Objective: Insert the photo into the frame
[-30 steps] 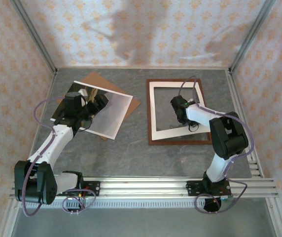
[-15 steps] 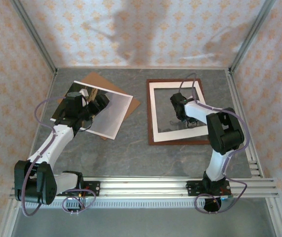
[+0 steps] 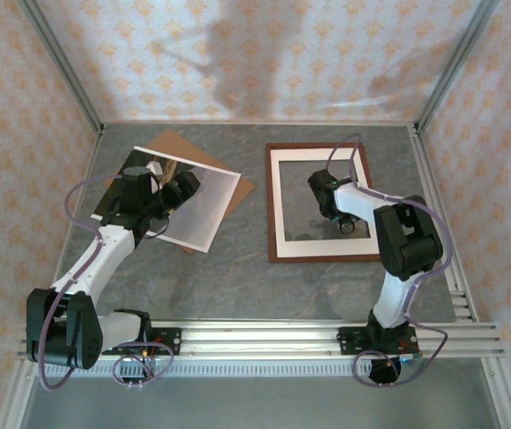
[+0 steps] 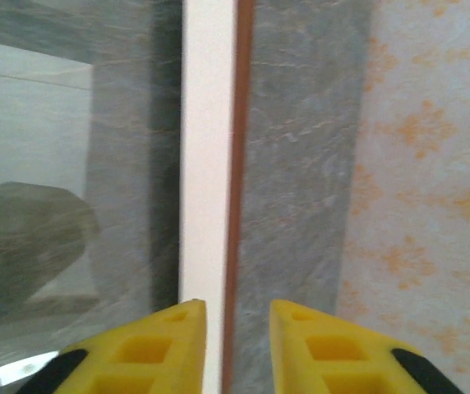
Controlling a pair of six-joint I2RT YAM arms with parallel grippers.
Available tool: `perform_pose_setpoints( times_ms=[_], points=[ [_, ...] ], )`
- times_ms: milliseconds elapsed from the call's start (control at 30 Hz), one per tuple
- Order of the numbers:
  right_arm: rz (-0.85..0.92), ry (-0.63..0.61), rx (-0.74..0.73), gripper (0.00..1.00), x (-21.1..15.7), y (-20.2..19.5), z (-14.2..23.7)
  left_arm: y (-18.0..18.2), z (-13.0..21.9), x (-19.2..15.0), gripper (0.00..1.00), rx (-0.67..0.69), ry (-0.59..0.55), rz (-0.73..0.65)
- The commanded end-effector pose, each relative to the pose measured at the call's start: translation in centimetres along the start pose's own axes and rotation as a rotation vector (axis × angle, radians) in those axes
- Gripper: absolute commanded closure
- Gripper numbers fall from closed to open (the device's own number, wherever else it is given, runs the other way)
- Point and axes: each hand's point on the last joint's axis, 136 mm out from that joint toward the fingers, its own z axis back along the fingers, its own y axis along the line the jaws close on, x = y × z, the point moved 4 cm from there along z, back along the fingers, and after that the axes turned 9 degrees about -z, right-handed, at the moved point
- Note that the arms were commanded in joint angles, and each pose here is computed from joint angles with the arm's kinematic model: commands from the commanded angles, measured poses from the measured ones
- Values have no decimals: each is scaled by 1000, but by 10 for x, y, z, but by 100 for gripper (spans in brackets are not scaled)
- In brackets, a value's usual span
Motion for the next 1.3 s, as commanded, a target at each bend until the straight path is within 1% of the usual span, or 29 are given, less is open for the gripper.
perform_pose_setpoints(
  times_ms=[0,67,100,167,267,333,400,533,600,733,1267],
  points=[
    [-126,-42,235,69,4,9,44,-7,2,7,0,3,-22,-14],
    [-198,-27,382,64,-5,16,64,-6,2,5,0,10,-15,-14],
    [-230,-12,429,61,-9,17,70,-7,1,5,1,8,-14,-16],
    [-306,40,506,54,-22,18,77,-8,0,3,0,9,-10,-20],
    [-348,151,612,50,-43,32,82,-11,-4,1,0,9,-4,-26],
    [-367,207,652,48,-53,39,83,-12,-7,-2,0,7,8,-30],
    [-392,235,689,45,-61,44,83,-12,-10,-5,0,7,17,-32],
    [-437,262,772,33,-70,58,83,-10,-13,-10,0,11,25,-30],
    [-443,273,776,30,-73,61,80,-10,-15,-11,0,9,31,-30],
    [-445,279,784,27,-75,67,76,-10,-16,-12,0,11,37,-34],
    [-456,289,829,26,-60,86,73,-10,-18,-13,0,13,43,-40]
  ],
)
